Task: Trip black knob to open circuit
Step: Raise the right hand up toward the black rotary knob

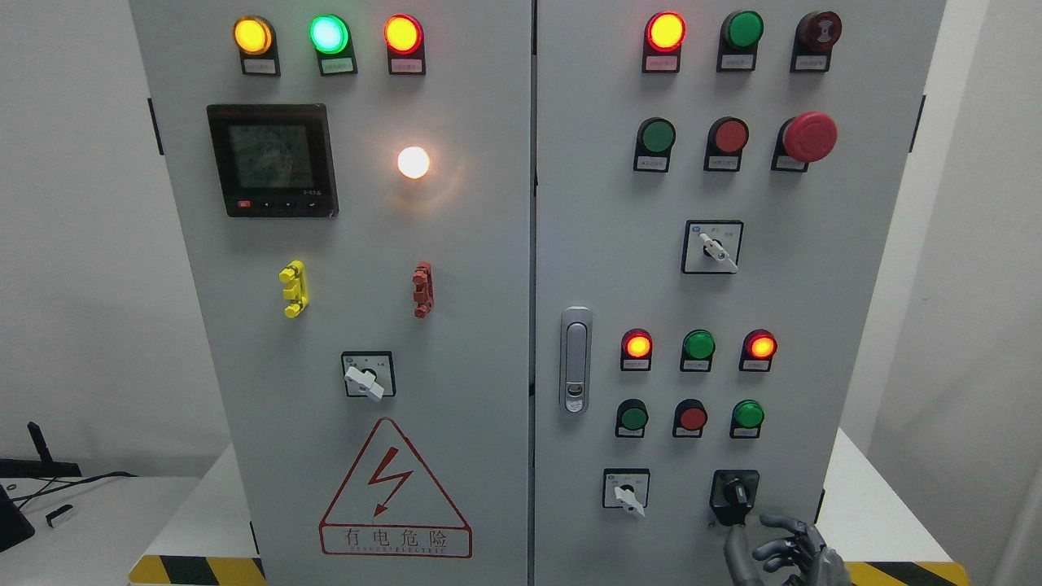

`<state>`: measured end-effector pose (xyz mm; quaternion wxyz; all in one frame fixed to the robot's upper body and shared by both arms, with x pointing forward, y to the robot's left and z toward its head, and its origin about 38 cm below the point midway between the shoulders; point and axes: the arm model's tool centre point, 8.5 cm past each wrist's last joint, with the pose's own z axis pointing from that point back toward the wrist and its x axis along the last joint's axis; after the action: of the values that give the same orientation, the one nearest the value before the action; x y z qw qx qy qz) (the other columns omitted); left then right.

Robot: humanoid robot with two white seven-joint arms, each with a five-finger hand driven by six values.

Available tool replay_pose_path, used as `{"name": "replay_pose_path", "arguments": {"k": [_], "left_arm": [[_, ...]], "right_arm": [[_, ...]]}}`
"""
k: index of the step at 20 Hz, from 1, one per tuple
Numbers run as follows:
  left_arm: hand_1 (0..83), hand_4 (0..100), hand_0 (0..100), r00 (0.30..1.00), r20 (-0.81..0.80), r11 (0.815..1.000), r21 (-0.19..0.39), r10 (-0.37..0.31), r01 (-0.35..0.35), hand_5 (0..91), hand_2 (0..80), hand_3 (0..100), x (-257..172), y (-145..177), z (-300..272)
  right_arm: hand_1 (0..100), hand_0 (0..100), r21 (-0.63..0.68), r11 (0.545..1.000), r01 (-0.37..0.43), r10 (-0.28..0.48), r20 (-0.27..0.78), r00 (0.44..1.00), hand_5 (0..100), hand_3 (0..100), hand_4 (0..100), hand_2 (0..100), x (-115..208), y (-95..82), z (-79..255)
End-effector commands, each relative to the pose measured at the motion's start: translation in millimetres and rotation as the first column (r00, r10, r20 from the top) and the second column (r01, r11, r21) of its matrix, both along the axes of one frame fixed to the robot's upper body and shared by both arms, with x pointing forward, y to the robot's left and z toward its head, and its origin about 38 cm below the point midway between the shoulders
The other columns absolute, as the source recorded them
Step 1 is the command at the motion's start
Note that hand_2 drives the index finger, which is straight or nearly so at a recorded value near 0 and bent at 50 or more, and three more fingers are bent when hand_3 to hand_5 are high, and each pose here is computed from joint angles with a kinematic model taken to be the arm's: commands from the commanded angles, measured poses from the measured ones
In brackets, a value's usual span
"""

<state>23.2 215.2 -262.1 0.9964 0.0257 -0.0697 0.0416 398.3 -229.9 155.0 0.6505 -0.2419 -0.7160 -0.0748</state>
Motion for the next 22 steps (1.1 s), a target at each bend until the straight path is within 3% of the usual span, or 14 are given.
{"name": "replay_pose_path", "arguments": {"k": [1, 22], "left_arm": [[38.9, 0, 12, 1.000, 0.001, 1.000, -0.001, -0.031, 0.031, 0.0, 0.0, 0, 0.4, -0.2, 0.0], [38.9, 0, 12, 1.000, 0.001, 1.000, -0.002, -0.031, 0.031, 0.0, 0.0, 0, 0.4, -1.2, 0.0]], "right_arm": [[74, 33, 0.003, 1.000, 0.011, -0.011, -0.020, 1.000, 94, 74, 78, 43, 4.0, -2.4, -6.4], [77, 36, -0.001, 1.000, -0.012, 0.012, -0.007, 1.000, 94, 73, 78, 42, 15.7, 5.2, 1.9]]}}
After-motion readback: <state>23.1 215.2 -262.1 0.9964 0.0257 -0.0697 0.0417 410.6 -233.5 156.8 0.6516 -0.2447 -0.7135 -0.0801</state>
